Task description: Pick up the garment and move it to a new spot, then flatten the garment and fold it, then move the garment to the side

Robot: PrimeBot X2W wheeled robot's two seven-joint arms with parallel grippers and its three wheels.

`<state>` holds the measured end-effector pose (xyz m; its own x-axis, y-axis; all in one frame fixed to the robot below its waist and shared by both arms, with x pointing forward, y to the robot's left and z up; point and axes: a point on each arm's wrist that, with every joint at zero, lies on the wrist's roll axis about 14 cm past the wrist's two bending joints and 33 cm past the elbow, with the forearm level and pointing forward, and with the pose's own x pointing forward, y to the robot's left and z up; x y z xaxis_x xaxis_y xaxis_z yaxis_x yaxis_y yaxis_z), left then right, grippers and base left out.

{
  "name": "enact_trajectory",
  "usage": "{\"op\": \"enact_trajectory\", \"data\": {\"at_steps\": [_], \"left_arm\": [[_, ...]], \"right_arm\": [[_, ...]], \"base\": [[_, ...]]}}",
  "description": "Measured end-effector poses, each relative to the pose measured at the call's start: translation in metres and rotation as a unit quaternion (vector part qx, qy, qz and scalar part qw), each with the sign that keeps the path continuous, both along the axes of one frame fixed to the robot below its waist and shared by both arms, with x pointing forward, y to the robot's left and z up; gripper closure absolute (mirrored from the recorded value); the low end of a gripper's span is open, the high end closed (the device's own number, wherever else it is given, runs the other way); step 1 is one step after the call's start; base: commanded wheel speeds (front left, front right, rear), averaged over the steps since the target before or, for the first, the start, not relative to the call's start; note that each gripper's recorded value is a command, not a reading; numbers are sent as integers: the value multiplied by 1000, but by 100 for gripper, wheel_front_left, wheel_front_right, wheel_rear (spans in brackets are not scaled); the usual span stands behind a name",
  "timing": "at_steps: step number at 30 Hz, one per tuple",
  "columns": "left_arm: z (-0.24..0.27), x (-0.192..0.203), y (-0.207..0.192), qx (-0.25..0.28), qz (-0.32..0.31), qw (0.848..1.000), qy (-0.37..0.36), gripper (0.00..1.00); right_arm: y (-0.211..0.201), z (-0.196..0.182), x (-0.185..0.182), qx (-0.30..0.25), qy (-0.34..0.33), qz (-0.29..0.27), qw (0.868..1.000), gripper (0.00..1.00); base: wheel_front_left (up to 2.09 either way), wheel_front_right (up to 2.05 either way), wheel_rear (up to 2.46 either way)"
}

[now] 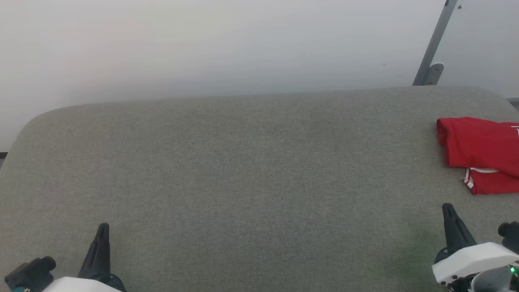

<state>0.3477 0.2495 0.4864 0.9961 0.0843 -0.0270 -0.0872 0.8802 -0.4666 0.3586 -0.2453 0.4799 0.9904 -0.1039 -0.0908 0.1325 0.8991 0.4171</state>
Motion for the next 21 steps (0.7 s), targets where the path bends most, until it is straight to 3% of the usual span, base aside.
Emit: {"op": "enact_trajectory", "data": {"at_steps": [21], "left_arm": [[-1, 10, -9, -150, 10, 989, 1, 100]], "right_arm": [[11, 4, 8, 159, -18, -7, 987, 100]], "base": [[0, 0, 0]]}}
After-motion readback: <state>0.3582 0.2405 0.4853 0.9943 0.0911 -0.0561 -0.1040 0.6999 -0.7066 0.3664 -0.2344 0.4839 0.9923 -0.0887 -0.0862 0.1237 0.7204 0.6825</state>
